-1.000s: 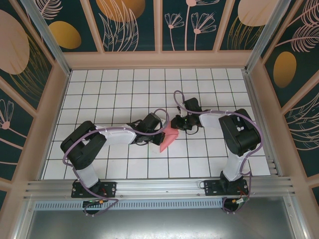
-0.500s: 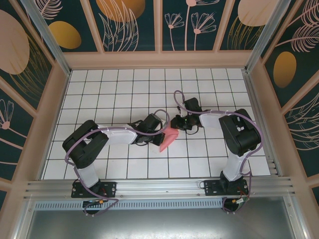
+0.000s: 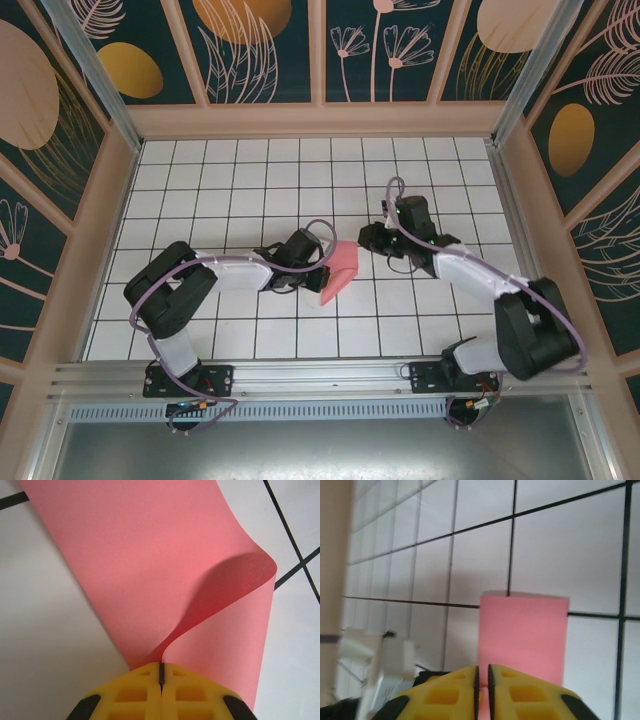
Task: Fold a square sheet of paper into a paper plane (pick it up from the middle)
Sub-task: Third fold the triangle at the center of the table.
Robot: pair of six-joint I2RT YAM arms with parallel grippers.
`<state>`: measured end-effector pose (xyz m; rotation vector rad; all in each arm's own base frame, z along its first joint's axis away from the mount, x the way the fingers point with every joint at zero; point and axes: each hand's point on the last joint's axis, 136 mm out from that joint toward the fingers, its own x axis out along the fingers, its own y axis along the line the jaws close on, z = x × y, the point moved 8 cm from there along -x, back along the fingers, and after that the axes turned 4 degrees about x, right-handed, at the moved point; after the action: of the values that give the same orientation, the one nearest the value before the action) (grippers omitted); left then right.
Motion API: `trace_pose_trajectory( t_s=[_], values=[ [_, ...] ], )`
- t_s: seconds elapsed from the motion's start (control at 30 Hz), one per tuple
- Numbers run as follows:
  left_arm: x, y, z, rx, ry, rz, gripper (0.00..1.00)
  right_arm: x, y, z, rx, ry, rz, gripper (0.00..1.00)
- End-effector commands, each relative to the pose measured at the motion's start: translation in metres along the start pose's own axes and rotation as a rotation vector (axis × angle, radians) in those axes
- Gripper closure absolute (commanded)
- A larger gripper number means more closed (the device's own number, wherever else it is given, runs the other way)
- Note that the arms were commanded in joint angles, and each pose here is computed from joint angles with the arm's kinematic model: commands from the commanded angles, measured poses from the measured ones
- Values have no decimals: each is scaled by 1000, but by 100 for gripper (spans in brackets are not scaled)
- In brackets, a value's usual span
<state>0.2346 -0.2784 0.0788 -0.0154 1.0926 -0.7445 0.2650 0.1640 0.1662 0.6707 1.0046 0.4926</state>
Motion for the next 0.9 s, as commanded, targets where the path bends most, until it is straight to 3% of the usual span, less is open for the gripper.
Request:
trace_pose_trajectory(
  t_s=[0.0,0.2,0.4,0.87],
  values=[
    [3,6,-21,-44,73,-9,97,2,-5,-37,154,61,120,86],
    [5,8,-25,-37,87,4,97,14,13,-94,194,134,175,89],
    [6,9,-26,-12,101,15,97,26,17,-127,242,169,203,89],
    [8,10,-24,6,101,23,97,50,16,-141,243,212,175,88]
  ],
)
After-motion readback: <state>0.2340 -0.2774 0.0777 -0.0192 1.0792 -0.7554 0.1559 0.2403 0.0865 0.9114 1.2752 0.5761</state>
